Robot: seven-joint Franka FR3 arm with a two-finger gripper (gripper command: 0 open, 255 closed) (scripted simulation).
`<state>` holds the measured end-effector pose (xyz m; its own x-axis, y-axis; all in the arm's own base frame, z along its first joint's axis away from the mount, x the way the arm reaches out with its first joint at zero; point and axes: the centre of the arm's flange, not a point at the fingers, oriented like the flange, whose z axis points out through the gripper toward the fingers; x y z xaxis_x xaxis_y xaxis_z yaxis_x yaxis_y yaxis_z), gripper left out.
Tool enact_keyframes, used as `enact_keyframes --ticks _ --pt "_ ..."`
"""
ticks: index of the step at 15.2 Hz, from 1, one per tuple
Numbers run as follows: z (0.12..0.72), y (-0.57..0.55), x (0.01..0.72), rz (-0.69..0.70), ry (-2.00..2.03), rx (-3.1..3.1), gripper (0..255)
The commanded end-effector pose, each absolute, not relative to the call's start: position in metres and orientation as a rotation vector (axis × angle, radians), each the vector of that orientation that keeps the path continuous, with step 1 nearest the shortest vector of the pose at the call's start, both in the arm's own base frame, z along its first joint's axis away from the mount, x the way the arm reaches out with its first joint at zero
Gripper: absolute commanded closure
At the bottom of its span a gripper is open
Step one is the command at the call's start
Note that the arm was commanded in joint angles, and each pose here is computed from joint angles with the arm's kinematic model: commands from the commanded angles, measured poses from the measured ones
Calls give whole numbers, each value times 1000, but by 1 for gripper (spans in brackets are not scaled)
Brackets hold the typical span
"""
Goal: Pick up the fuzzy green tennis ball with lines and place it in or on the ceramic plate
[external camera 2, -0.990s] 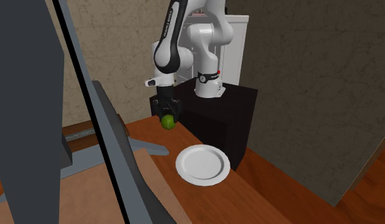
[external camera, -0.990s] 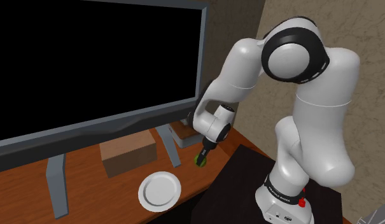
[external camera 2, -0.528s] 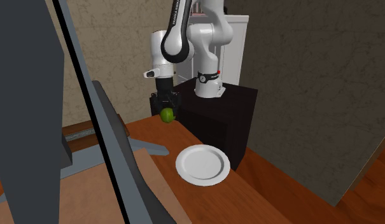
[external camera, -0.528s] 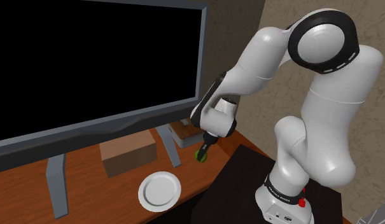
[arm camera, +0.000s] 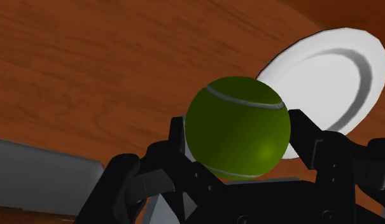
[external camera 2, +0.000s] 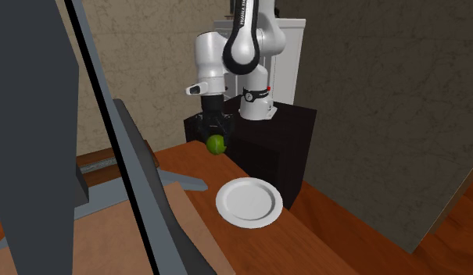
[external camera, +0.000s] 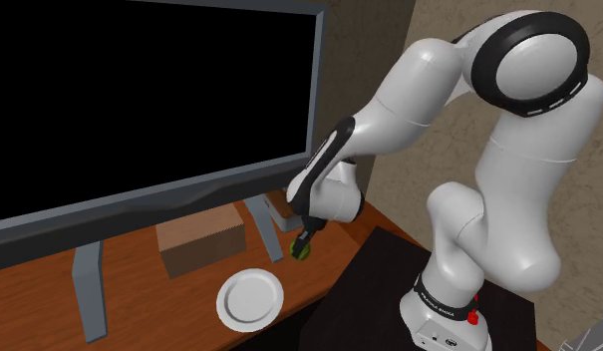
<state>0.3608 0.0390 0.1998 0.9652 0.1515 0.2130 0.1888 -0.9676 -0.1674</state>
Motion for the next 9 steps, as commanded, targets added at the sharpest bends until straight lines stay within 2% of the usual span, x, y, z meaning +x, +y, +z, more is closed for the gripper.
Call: enact_keyframes --ticks 1,9 --pt "199 64 371 -295 -252 -2928 255" --pt "202 165 403 -295 -252 -2928 255"
